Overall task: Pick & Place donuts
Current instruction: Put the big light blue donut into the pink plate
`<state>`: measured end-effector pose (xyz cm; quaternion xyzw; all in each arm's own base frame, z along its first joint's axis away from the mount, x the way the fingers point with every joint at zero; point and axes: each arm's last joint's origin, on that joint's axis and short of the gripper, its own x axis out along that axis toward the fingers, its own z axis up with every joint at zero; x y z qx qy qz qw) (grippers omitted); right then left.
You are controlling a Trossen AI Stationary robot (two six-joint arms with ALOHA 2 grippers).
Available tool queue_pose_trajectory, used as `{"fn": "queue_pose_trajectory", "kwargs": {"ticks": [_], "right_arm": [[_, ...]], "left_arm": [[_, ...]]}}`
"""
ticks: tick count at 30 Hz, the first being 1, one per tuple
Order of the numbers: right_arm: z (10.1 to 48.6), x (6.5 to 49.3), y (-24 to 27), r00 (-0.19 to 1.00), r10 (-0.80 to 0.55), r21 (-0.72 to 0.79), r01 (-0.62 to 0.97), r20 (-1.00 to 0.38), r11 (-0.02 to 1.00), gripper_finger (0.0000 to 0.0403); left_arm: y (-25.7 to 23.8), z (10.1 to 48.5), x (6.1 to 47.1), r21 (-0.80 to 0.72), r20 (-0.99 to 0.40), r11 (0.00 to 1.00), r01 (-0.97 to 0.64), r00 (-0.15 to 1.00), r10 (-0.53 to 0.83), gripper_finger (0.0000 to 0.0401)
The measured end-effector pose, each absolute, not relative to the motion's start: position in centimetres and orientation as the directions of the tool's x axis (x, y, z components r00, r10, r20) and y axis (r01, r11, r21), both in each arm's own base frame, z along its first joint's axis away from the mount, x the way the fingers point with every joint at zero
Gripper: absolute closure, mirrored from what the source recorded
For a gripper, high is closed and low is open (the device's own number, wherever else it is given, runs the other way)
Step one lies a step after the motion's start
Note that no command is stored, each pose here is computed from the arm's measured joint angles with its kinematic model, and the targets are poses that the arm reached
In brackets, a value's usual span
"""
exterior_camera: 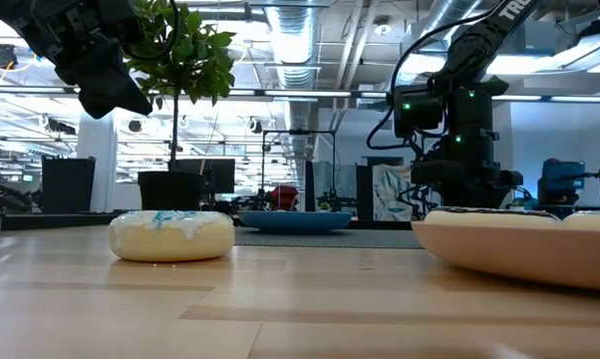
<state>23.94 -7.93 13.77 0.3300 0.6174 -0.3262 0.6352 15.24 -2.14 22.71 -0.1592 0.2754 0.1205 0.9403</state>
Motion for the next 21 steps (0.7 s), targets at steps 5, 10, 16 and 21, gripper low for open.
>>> {"fn": "queue_pose_trajectory", "kwargs": {"ticks": [5,10,16,21], "right_arm": [[14.3,23.6,-7.8,0.029,-0.008,0.019,0.809,-1.000,0.587,0.0282],[16.4,23.0,-7.6,0.096,-0.032,0.062,0.824,-0.995,0.563,0.0283],[19.9,22.1,-6.0,0.247,-0.062,0.189,0.860,-0.967,0.474,0.0284],[22.7,21.7,-2.2,0.413,-0.073,0.364,0.863,-0.908,0.351,0.0284]], "left_arm": [[-2.1,22.7,15.2,-0.234,-0.556,0.920,-0.315,0.819,0.139,0.0401],[-2.1,22.7,15.2,-0.234,-0.557,0.920,-0.315,0.819,0.139,0.0401],[-2.2,22.7,15.2,-0.237,-0.559,0.921,-0.310,0.819,0.132,0.0401],[-2.1,22.6,15.2,-0.228,-0.569,0.923,-0.311,0.811,0.132,0.0401]]}}
